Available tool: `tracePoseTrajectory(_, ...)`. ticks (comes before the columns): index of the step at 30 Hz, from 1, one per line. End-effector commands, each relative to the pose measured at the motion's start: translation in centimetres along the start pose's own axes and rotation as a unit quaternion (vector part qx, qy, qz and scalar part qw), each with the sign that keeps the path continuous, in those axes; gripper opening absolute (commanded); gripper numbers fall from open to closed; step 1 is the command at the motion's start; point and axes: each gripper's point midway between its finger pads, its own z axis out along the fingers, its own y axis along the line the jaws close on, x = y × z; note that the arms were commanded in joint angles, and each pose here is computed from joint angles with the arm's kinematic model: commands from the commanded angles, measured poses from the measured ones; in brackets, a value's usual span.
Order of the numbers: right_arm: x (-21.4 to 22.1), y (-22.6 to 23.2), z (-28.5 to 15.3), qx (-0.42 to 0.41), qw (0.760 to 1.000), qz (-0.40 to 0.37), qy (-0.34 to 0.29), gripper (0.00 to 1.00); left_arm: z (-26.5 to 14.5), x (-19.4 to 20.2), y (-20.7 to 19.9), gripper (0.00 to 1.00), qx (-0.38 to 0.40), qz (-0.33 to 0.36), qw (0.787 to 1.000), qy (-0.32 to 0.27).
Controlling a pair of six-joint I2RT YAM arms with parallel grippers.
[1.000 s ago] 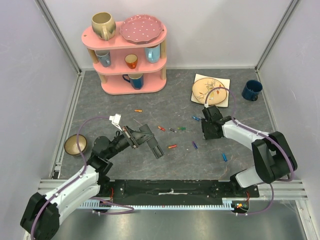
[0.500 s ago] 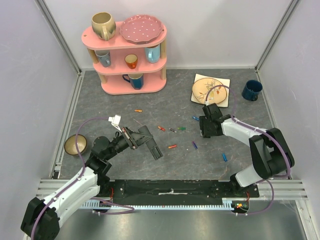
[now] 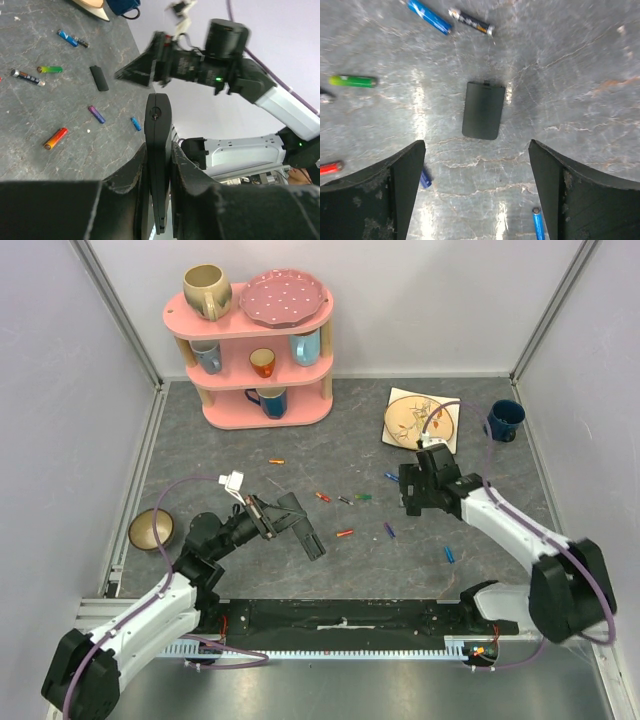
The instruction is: Load the batteries into the remote control
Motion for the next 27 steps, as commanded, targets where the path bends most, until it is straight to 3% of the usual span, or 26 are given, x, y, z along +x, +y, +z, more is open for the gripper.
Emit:
tracePoseTrajectory(1, -2.2, -1.0, -3.6, 0.016, 0.998, 0.008, -0.058, 0.93, -0.2, -0.1, 0.0, 0.02, 0.021, -0.005, 1.0, -0.014)
tracePoseTrajectory(6, 0.4, -2.3, -3.5, 0.039, 0.996, 0.053, -0.054, 0.83, -0.4, -0.3, 1.2, 0.02, 0.016, -0.038, 0.998, -0.041)
tracePoseTrajectory(10, 2.5, -2.0, -3.0, 0.029, 0.997, 0.07, -0.02, 0.79, 0.0, 0.2, 1.7, 0.02, -0.005, -0.032, 0.999, -0.016)
tracePoseTrajectory(16, 3.9, -3.8, -3.6, 0.086, 0.991, 0.103, -0.002, 0.72, 0.5, -0.1, 0.8, 0.02, -0.002, -0.02, 1.0, -0.008)
tracePoseTrajectory(27, 9.4, -4.6, -3.6, 0.109, 0.963, 0.243, 0.034, 0.71, 0.2, 0.2, 0.9, 0.02, 0.015, -0.039, 0.999, -0.015)
